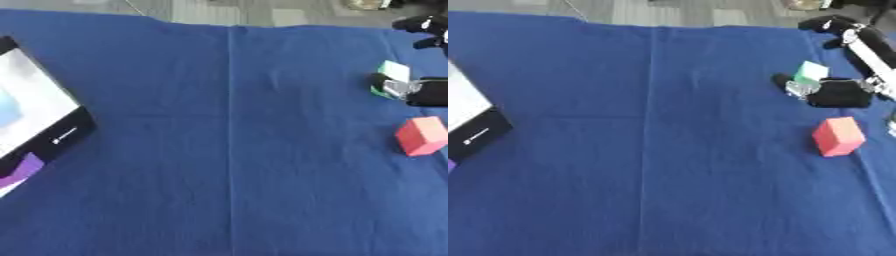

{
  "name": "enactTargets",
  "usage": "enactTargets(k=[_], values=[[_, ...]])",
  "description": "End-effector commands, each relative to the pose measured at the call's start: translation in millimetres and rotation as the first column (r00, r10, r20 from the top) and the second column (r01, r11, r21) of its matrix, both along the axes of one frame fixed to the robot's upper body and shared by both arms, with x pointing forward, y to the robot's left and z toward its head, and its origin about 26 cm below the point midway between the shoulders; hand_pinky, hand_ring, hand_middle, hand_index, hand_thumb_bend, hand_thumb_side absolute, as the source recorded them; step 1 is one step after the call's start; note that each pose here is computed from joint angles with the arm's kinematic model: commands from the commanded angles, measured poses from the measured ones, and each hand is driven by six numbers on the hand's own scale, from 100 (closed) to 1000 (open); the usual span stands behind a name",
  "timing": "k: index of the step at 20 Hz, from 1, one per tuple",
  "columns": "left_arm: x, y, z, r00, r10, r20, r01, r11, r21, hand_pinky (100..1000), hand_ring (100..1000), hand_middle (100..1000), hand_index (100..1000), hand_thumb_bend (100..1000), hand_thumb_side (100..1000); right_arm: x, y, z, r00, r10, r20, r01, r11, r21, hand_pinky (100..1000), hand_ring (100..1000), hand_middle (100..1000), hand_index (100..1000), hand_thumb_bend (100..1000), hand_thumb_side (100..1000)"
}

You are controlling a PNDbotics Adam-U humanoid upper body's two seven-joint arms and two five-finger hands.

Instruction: Pick up the objects with one hand, pass them to the other hand, and then place them into the box on the other side of the table.

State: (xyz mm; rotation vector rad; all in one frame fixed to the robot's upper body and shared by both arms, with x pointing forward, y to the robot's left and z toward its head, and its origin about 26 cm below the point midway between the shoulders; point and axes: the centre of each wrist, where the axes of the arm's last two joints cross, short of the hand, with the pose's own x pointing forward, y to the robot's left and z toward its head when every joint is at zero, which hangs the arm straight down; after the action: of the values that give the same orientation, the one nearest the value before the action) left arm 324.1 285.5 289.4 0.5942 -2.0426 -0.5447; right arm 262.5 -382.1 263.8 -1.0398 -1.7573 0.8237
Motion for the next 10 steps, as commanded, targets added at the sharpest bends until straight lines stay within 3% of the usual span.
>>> enactTargets(k=[1, 10], values=[[-6.7, 0.1, 11.3, 0.999, -0.010, 0.039, 0.010, 1.000, -0.002, 904, 630, 593, 735, 100, 643, -2.8, -0.7, 18.8, 0.998, -0.053, 0.044, 0.056, 0.996, -0.070, 846, 939, 880, 886, 521, 371], [-13.8, -8.9, 17.1, 0.996, -0.053, 0.066, 0.053, 0.999, 0.006, 904, 630, 593, 735, 100, 643, -6.4, -7.9, 24.0, 0.981, -0.188, 0.051, 0.191, 0.980, -0.053, 857, 952, 893, 893, 538, 360]])
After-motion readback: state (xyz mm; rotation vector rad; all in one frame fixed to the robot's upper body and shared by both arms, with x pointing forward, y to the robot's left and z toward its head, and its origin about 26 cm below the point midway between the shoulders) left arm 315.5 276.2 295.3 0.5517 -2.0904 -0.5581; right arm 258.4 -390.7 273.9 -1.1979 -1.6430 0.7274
